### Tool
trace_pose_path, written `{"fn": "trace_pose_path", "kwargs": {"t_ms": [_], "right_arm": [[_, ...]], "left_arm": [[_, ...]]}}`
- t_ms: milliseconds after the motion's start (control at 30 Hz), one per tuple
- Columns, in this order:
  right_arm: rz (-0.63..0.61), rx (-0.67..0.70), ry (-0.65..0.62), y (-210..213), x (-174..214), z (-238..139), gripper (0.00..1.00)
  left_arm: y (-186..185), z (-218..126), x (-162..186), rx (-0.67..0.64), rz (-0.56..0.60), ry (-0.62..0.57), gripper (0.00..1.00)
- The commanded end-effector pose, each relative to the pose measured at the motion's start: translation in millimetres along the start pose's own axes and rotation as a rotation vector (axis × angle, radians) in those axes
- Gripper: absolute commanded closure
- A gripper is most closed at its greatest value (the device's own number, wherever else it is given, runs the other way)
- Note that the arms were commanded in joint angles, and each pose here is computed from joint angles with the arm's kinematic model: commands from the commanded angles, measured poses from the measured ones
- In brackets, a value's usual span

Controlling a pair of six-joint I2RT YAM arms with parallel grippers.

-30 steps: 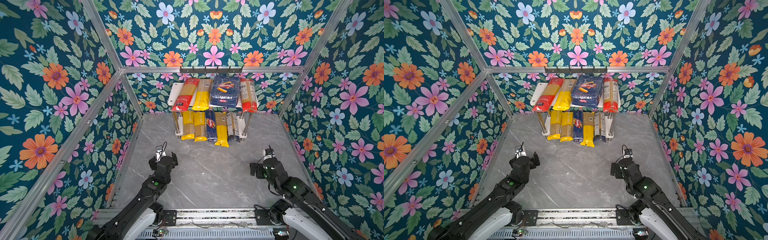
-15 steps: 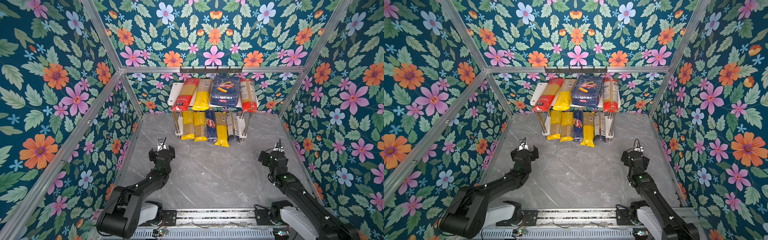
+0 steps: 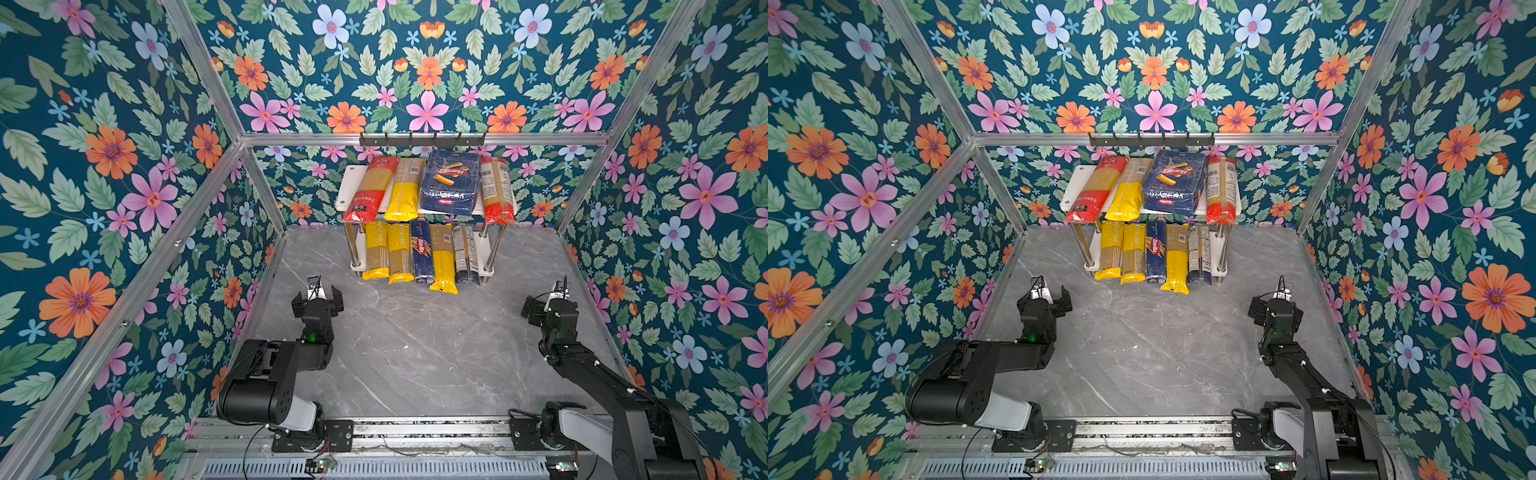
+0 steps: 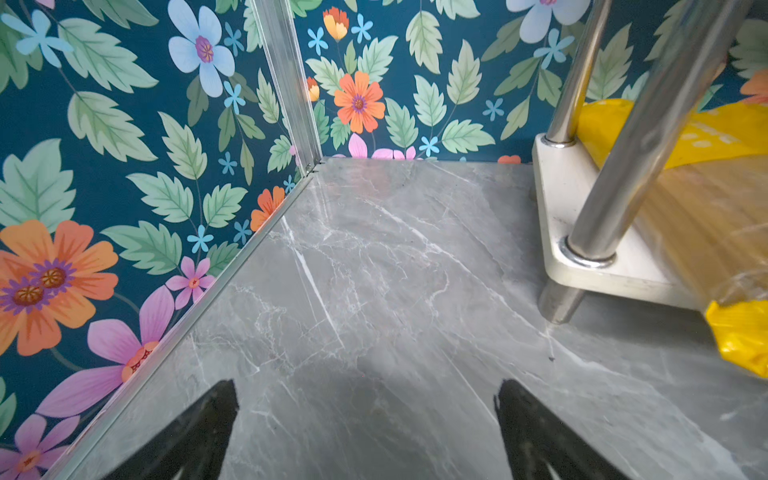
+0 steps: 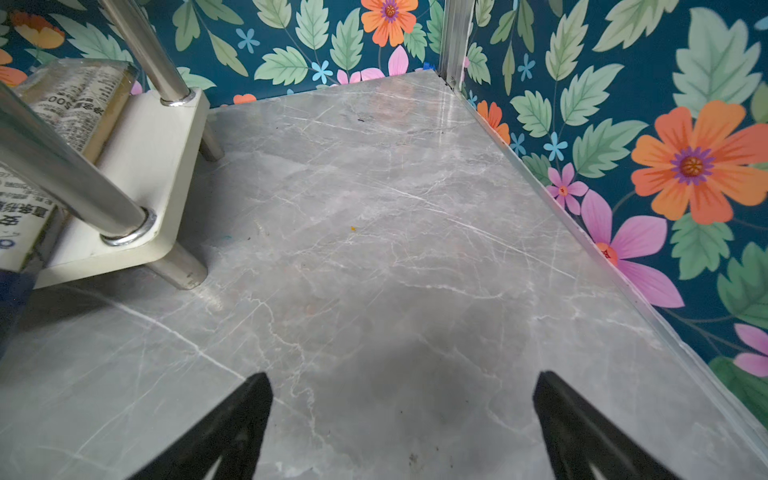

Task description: Place and organize the pasta boxes and bags onto the shelf

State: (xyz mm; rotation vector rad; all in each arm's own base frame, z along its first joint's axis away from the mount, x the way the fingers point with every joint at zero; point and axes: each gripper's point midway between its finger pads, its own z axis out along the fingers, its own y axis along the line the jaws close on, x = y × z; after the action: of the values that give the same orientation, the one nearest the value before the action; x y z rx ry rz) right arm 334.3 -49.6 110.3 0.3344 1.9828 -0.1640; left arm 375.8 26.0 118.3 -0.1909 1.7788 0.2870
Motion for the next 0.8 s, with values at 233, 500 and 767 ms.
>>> {"fn": "trace_pose_path", "kwargs": {"t_ms": [233, 500, 767], "right_arm": [[0.016, -0.134, -0.123, 24.9, -7.8, 20.0, 0.01], [-0.082, -0.324, -0.074, 60.3, 4.5, 27.4, 0.01], [-0.028, -0.361, -0.056, 53.6, 2.8, 29.5, 0.01]], "left_arm": [[3.5, 7.6, -2.9, 0.025, -0.046, -0.08, 0.0], [2.0, 10.8, 1.2, 0.056, -0.056, -0.063, 0.0], [2.7, 12.1, 1.5, 0.07, -0.065, -0.06, 0.0]]}}
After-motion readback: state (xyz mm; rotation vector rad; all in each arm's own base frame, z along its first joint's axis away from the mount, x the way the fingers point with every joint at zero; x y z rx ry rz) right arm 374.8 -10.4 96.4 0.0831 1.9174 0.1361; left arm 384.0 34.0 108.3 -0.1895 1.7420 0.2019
